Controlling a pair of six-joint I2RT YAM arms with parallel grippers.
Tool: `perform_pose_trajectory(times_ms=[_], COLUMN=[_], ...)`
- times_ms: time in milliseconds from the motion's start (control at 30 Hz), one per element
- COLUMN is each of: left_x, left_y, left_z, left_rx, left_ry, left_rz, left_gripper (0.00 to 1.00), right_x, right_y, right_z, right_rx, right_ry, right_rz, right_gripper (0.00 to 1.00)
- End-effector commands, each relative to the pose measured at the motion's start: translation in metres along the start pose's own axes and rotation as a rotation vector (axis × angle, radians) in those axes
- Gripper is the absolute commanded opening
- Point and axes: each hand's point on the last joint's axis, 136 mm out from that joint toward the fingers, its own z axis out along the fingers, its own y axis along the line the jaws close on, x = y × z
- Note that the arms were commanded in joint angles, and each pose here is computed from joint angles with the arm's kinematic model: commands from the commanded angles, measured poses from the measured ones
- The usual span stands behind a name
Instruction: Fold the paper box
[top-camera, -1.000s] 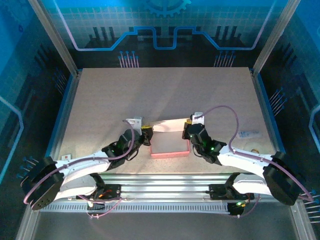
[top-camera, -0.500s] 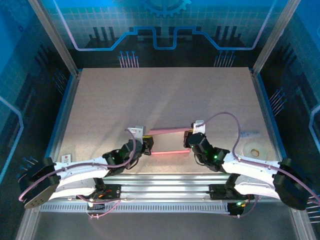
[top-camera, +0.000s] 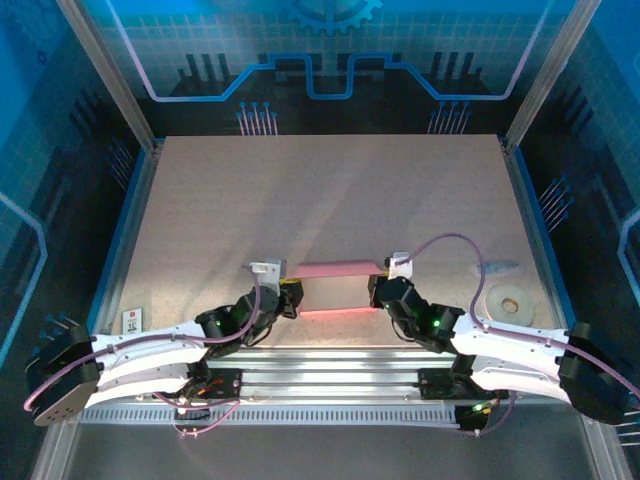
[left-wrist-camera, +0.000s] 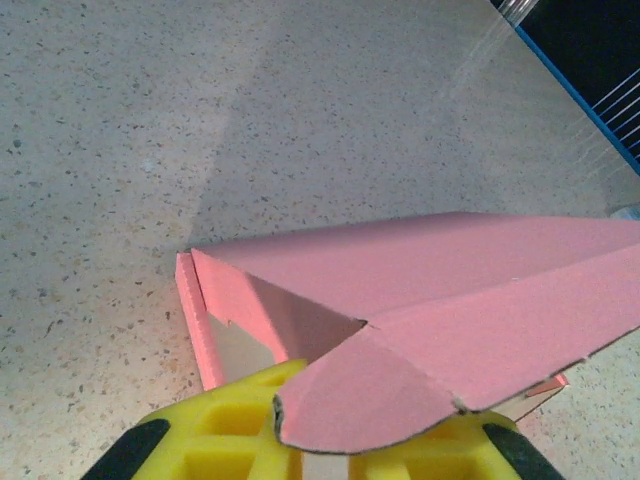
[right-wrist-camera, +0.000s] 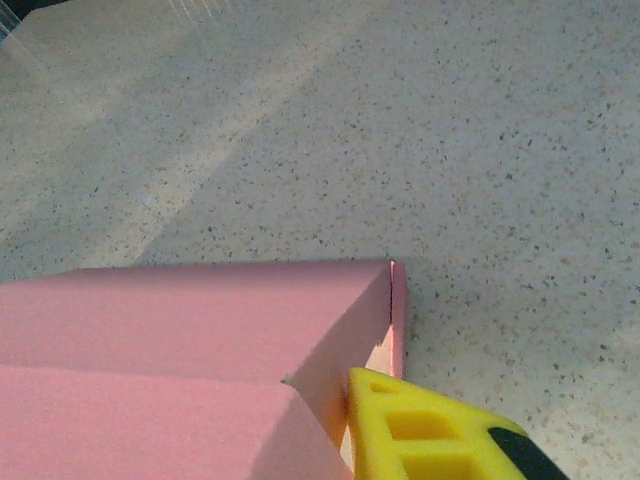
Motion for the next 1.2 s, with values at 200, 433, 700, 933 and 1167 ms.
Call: perform_pose_trajectory(times_ms=[200,433,700,933,1167], left_x=[0.023,0.028,0.029,-0.016,-0.065], left_y=[0.009,0.003,-0.013,-0.018,-0.021], left_z=[-0.003,-0.013,-0.044,-0.069,-0.060], left_rx=[-0.015,0.011,0.141,0.119,0.115], left_ry=[0.080,0.155,0.240,0.173,0.222], left_rz=[-0.011,-0.008,0.040,0.042,-0.048], left_gripper=[0.20,0.35,0.48,0.49,0.53], right_x=[0.025,0.026,0.011,-0.036,-0.079], right_y=[-0.005,0.005,0.006,0.000,0.021], right_z=[-0.002,-0.011,-0.038,-0.068,-0.069], right_rx=[-0.009,-0.069,-0.141,-0.167,-0.336], right_ry=[0.083,0.146,0.174,0.116,0.185], right_rz=[0.023,-0.031,-0.123,-0.114,-0.014], right_gripper=[0.22,0.39,0.48,0.49,0.57])
